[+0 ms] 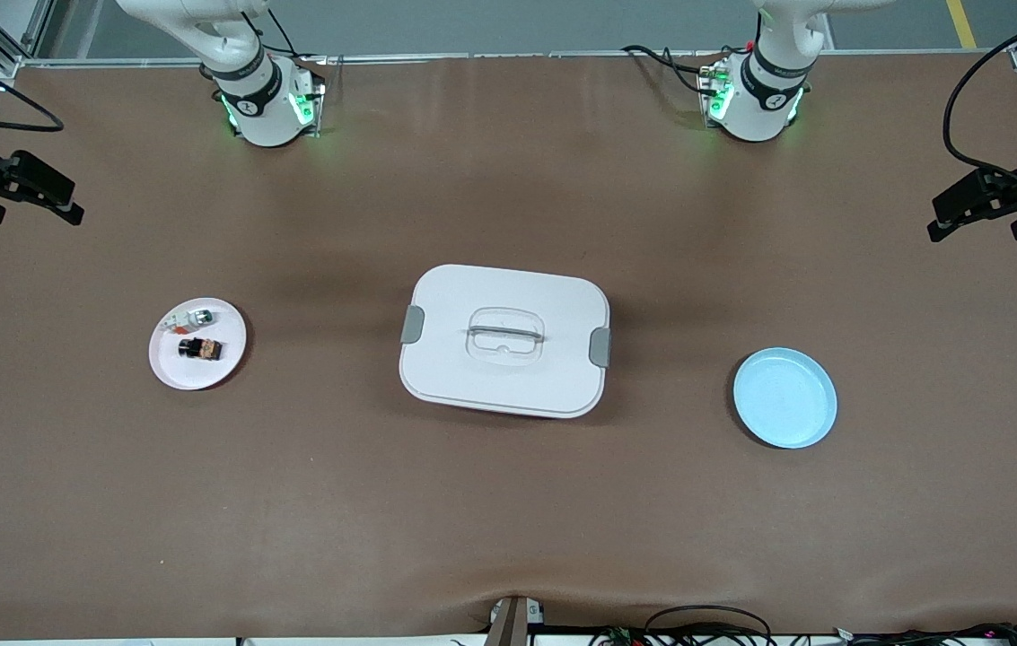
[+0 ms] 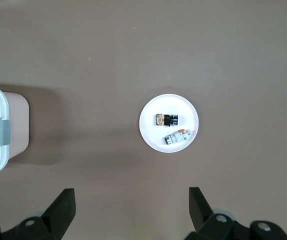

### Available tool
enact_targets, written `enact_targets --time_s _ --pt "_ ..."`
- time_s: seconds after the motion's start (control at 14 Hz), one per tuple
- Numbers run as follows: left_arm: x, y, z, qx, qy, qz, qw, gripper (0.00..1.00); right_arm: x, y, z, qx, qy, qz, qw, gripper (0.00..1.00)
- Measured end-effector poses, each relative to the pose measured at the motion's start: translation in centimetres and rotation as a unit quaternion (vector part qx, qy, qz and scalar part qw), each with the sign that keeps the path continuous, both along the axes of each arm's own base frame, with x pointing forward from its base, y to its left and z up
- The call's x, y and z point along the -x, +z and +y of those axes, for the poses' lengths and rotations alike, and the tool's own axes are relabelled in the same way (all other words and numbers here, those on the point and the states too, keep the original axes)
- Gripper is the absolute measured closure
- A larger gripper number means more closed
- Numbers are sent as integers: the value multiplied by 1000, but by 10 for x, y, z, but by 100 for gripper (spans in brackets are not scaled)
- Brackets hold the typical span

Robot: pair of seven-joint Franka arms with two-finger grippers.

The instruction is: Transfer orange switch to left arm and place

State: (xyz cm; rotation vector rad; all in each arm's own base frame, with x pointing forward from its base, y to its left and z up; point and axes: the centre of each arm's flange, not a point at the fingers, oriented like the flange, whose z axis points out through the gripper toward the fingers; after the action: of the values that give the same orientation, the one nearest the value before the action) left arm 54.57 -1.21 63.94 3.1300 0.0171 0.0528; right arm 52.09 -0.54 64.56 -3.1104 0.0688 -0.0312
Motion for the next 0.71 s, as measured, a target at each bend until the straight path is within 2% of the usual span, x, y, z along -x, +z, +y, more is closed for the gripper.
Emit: enact_targets --time_s 0.71 --pt "0 0 0 0 0 0 1000 0 -2 1 3 0 4 -7 1000 0"
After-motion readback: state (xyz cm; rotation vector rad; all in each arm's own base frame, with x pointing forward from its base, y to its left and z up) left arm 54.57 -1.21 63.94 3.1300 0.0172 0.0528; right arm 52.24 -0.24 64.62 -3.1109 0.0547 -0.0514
